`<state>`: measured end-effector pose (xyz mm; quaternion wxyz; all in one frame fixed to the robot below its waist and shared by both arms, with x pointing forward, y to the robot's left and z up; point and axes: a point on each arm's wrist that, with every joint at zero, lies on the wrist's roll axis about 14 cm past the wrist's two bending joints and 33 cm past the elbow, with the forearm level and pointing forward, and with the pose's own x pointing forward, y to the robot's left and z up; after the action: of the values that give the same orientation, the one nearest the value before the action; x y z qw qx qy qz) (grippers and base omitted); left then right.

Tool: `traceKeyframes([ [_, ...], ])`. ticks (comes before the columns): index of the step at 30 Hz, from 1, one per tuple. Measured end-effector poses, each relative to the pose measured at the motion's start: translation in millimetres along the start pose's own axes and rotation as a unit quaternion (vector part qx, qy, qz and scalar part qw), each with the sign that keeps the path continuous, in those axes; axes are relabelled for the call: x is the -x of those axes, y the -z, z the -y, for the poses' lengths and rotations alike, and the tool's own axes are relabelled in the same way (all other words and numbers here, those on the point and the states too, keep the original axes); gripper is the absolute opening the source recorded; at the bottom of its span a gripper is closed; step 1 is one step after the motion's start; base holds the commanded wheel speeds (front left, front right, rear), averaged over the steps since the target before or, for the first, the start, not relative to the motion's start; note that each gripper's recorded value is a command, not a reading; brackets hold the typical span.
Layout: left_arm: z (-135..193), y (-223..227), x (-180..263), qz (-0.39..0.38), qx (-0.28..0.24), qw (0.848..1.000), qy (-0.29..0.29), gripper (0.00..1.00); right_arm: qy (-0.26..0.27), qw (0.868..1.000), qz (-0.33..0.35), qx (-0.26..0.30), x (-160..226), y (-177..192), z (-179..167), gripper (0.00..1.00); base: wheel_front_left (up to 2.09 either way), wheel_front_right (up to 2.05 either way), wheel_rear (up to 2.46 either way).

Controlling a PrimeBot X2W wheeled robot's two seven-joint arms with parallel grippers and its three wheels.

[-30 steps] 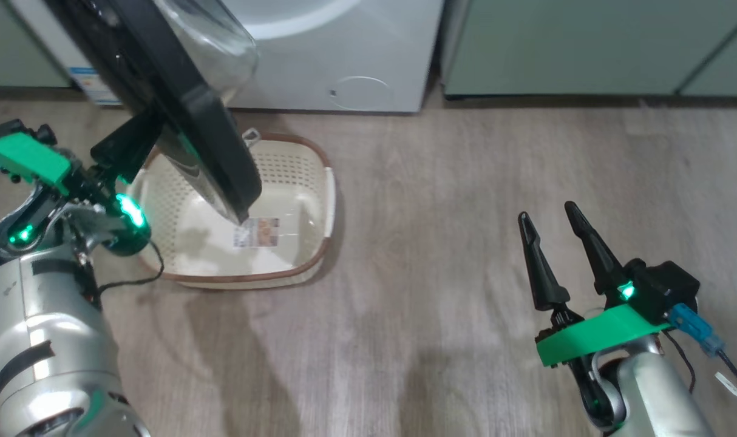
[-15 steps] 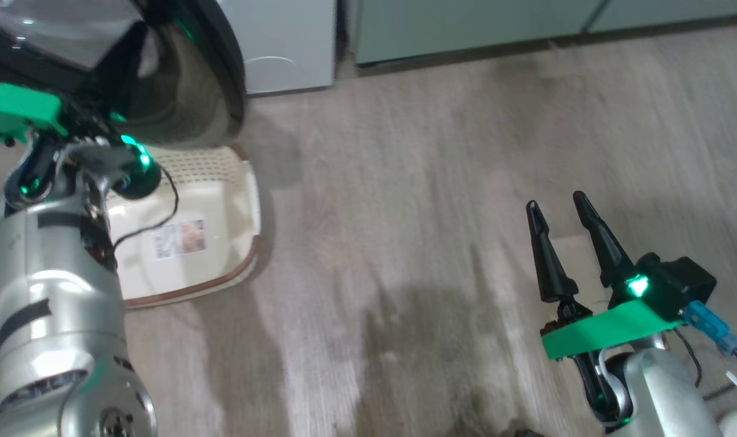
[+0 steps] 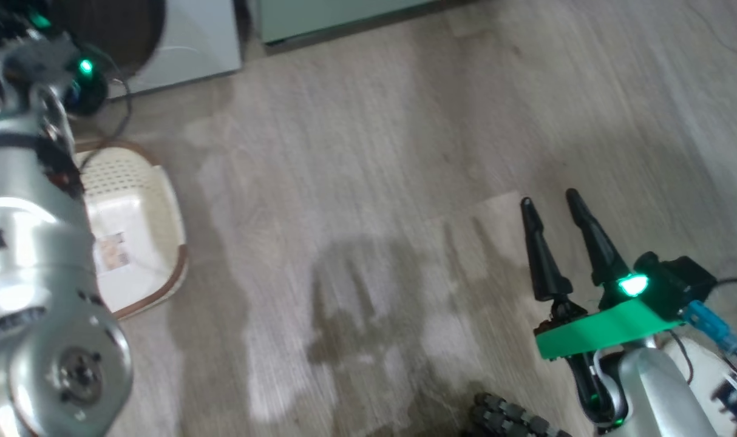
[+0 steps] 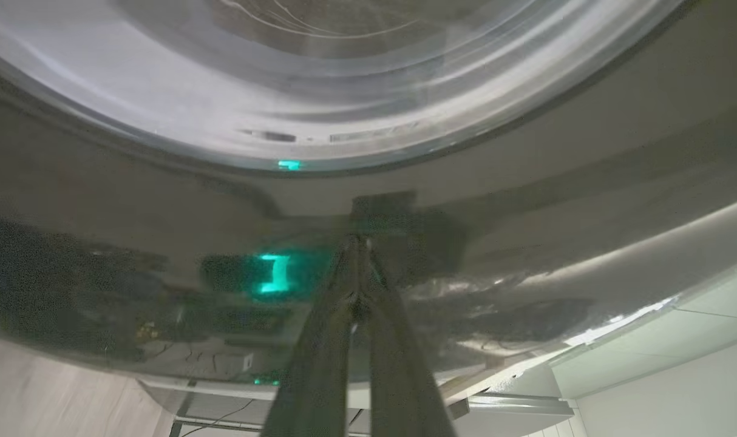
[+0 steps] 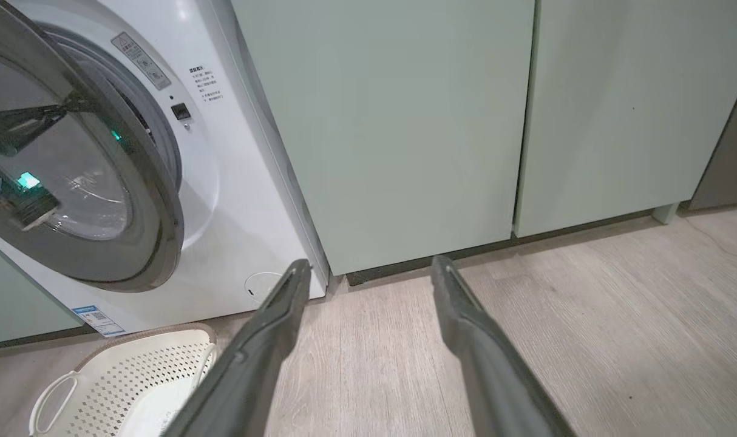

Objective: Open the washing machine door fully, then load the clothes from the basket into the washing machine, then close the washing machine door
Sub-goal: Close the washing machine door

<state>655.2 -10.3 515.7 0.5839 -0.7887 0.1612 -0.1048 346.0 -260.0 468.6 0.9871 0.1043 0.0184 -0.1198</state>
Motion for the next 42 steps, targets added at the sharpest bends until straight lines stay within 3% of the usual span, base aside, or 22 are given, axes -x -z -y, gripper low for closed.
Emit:
traceKeyframes([
  [8, 0, 19, -31, 0.010, -0.002, 1.000, -0.009, 0.00, 0.031, 1.000, -0.003, 0.002, 10, -2, 17, 1.00, 0.00, 0.00, 0.00],
  [18, 7, 23, -20, -0.003, -0.014, 1.000, -0.016, 0.00, 0.023, 1.000, 0.008, 0.001, 7, -7, 14, 1.00, 0.00, 0.00, 0.00],
  [22, 8, 25, -2, -0.028, -0.047, 0.998, -0.012, 0.00, 0.014, 1.000, 0.017, -0.001, 2, -11, 9, 1.00, 0.00, 0.00, 0.00],
  [29, -38, 32, 64, -0.098, -0.156, 0.980, -0.077, 0.00, -0.013, 0.999, 0.034, -0.004, -3, -18, -4, 1.00, 0.00, 0.00, 0.00],
  [31, -42, 34, 84, -0.113, -0.209, 0.968, -0.083, 0.00, -0.024, 0.999, 0.035, -0.005, -2, -19, -11, 1.00, 0.00, 0.00, 0.00],
  [34, -46, 46, 116, -0.137, -0.326, 0.932, -0.080, 0.00, -0.040, 0.998, 0.036, -0.011, 2, -18, -21, 1.00, 0.00, 0.00, 0.00],
  [37, -56, 46, 152, -0.143, -0.460, 0.873, -0.073, 0.00, -0.060, 0.997, 0.044, -0.013, 3, -22, -33, 1.00, 0.00, 0.00, 0.00],
  [42, -52, 2, 209, -0.077, -0.597, 0.797, -0.057, 0.00, -0.091, 0.994, 0.055, -0.014, 7, -28, -52, 1.00, 0.00, 0.00, 0.00],
])
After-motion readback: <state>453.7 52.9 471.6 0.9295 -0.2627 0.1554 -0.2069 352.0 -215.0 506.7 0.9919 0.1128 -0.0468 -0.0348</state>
